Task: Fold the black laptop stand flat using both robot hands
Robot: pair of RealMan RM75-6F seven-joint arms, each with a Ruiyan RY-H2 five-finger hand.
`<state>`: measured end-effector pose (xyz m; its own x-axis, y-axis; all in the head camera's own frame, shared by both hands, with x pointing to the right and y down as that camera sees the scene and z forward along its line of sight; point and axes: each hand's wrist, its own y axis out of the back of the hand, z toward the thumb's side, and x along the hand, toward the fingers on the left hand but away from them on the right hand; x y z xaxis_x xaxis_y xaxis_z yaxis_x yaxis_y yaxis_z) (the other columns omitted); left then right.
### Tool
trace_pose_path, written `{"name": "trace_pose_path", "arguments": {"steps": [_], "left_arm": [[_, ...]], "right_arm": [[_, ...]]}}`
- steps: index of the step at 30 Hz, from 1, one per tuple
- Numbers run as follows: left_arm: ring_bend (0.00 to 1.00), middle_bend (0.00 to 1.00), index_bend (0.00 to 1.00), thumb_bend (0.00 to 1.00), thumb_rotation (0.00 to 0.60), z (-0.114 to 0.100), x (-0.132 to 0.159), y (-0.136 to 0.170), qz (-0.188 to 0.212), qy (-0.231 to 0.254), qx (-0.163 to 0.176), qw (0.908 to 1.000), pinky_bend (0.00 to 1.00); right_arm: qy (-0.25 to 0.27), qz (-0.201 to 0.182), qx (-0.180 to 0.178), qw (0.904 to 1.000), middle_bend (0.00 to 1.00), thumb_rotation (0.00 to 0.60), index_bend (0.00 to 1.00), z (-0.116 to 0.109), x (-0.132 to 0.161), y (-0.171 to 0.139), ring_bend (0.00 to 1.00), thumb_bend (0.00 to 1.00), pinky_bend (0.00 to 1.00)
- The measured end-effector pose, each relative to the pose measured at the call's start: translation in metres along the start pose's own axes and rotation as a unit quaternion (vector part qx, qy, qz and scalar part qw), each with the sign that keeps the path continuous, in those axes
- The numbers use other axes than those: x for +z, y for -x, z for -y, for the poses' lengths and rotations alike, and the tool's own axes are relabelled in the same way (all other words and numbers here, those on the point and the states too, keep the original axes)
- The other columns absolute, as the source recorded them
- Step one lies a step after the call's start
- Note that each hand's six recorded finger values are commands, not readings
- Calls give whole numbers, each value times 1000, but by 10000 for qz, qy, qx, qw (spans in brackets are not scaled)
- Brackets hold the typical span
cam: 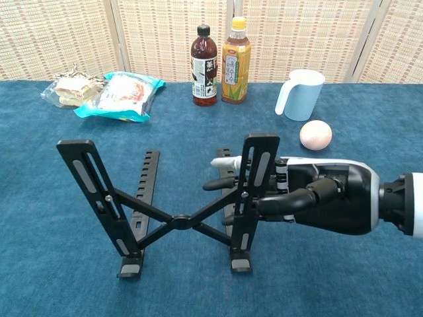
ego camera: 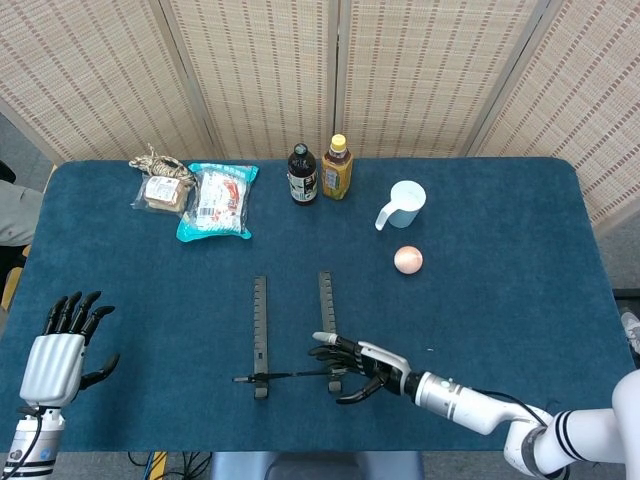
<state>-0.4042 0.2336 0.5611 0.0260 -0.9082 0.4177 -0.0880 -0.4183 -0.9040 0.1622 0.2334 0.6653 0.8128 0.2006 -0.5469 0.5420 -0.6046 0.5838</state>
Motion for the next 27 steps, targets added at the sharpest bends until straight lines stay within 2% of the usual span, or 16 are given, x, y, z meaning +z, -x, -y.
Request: {"name": "trace_pose_path", "arguments": {"steps": [8,13,21,27], "left_arm": [[33,97,218,217,600,0,-2,-1,-15,5,-6,10000,19],[33,96,218,217,600,3,-1,-4,84,-11,-61,9999,21],[38,104,223,217,600,9,8,-19,431,308,-283,9982,21],[41,113,226,217,600,20,23,-38,936,791,-712,9899,20]], "right_arm": [[176,75,40,9998,151,600,0,1,-6,1,100,0,174],[109,-80,13,9999,149,600,0,-1,3,-2,100,0,175],[-391,-696,-218,9966,148,600,0,-13,48,-19,100,0,174],[-803,-1135,-576,9886,148,600,0,-27,88,-36,100,0,175]]}}
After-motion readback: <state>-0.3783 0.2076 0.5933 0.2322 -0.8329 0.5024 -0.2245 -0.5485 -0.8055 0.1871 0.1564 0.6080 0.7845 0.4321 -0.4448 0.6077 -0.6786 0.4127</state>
